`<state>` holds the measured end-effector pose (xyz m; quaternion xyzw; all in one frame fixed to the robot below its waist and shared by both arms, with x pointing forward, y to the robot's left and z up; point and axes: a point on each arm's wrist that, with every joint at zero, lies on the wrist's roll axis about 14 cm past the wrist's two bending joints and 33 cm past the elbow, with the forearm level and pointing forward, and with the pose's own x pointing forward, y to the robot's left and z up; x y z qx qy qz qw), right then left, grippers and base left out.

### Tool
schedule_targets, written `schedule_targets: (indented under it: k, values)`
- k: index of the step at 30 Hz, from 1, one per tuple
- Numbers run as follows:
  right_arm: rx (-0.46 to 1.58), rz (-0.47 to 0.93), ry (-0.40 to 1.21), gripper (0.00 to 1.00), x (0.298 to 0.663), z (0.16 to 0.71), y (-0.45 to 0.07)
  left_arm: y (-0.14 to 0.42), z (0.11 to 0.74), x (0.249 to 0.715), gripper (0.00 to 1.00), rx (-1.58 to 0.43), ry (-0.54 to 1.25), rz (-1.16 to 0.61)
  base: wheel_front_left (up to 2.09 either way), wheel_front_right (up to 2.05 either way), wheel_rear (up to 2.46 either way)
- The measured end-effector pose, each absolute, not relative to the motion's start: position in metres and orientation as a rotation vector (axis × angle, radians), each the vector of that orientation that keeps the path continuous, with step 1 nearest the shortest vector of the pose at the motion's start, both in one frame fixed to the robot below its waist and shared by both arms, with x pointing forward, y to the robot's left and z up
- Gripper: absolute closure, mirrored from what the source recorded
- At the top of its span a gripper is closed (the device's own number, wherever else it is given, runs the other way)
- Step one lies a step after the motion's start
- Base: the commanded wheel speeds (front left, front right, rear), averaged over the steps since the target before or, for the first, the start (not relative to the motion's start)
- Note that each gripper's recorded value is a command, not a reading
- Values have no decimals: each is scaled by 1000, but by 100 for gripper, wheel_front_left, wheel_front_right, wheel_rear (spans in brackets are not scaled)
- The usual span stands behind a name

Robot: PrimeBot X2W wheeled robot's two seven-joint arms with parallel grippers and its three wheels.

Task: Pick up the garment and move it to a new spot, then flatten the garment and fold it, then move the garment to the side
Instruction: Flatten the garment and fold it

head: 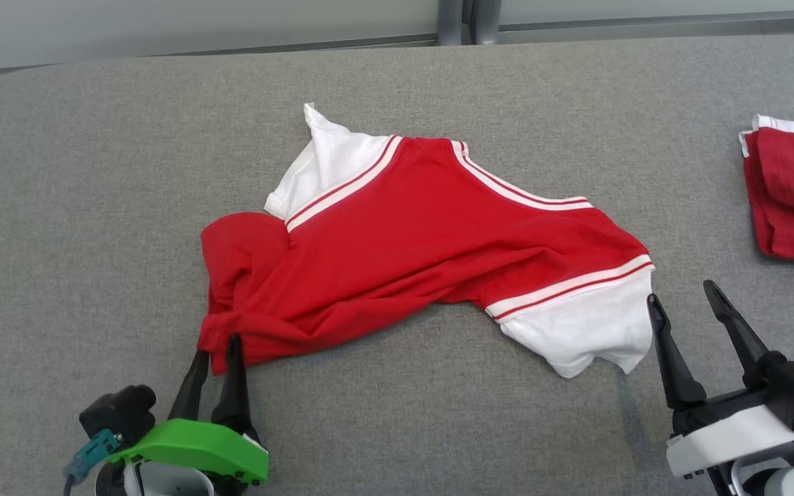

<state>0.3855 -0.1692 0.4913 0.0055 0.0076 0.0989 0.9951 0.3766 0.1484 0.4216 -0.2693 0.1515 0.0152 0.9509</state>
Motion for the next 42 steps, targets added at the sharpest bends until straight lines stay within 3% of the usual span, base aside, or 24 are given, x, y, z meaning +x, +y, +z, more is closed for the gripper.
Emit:
schedule_targets:
  k: [16, 33, 34, 35, 36, 38, 39, 42]
  values:
    - [-7, 194, 8, 0, 369, 504, -175, 171, 406, 328, 0, -531, 307, 104, 0, 0, 0]
    - [5, 163, -4, 0, 354, 511, -180, 135, 386, 314, 0, -645, 479, -10, 0, 0, 0]
    - [5, 162, -2, 0, 354, 511, -180, 134, 384, 314, 14, -642, 489, -9, 0, 0, 0]
    - [7, 161, -1, 0, 354, 510, -180, 133, 380, 313, 14, -639, 505, -14, 0, 0, 0]
    - [9, 160, 0, 0, 354, 510, -180, 133, 379, 315, 52, -636, 508, -16, 0, 0, 0]
    - [11, 159, 1, 0, 354, 509, -179, 132, 381, 324, 89, -637, 502, -29, 0, 0, 0]
    - [12, 159, 4, 0, 354, 509, -179, 131, 382, 328, 100, -634, 496, -37, 0, 0, 0]
    - [9, 156, 6, 0, 354, 509, -180, 131, 385, 341, 100, -628, 482, -50, 0, 0, 0]
